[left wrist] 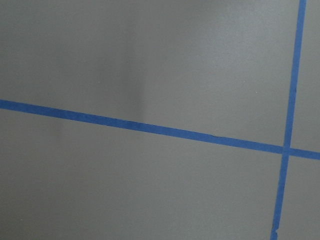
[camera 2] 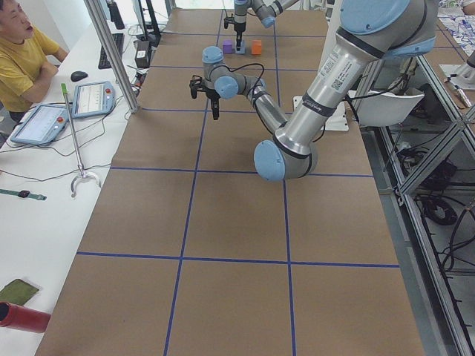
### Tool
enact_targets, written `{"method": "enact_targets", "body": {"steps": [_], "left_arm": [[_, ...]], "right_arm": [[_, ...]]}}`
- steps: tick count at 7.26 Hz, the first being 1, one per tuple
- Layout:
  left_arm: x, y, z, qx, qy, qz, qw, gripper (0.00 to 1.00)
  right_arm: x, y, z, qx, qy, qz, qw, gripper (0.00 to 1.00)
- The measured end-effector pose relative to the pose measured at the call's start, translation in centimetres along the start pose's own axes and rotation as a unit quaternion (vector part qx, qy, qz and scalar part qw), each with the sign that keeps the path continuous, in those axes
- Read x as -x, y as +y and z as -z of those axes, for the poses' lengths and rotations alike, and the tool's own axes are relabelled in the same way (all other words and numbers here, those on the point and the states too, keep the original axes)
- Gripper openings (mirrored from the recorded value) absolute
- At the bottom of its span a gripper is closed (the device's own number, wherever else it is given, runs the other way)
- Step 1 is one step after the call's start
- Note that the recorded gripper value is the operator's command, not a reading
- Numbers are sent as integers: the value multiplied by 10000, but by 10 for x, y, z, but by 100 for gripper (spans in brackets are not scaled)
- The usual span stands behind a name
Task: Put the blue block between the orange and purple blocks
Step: 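Carry the light blue cube with the right gripper between the purple and orange cubes, then open the right gripper and withdraw it while the left arm retracts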
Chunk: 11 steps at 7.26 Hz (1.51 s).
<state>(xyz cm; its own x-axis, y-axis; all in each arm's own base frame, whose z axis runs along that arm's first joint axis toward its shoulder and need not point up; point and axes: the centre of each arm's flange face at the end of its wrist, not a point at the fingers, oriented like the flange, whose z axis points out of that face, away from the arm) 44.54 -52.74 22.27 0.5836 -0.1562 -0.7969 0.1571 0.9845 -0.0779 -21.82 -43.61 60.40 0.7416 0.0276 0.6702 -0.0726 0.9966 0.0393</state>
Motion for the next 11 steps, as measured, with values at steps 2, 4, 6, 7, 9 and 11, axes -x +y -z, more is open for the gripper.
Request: {"method": "enact_targets", "body": {"steps": [2,4,6,7,9,11], "left_arm": [[-1,0,1,-11,4,14,10000,100],[-3,0,2,-19,15,48,10000,100],[-4,1,2,-19,21,74,10000,100],[-5,1,3,-20,26,74,10000,100],[-5,1,3,-21,31,72,10000,100],[-5,1,4,-23,34,71,10000,100]], "right_arm": [[-3,2,0,10,8,-25,10000,0],[-1,2,1,6,-15,-117,9999,36],[3,1,3,-9,-49,-129,9999,100],[5,1,6,-33,-76,-115,9999,100],[10,2,16,-97,-148,-51,9998,100],[6,12,33,-152,-198,-22,9997,100]]}}
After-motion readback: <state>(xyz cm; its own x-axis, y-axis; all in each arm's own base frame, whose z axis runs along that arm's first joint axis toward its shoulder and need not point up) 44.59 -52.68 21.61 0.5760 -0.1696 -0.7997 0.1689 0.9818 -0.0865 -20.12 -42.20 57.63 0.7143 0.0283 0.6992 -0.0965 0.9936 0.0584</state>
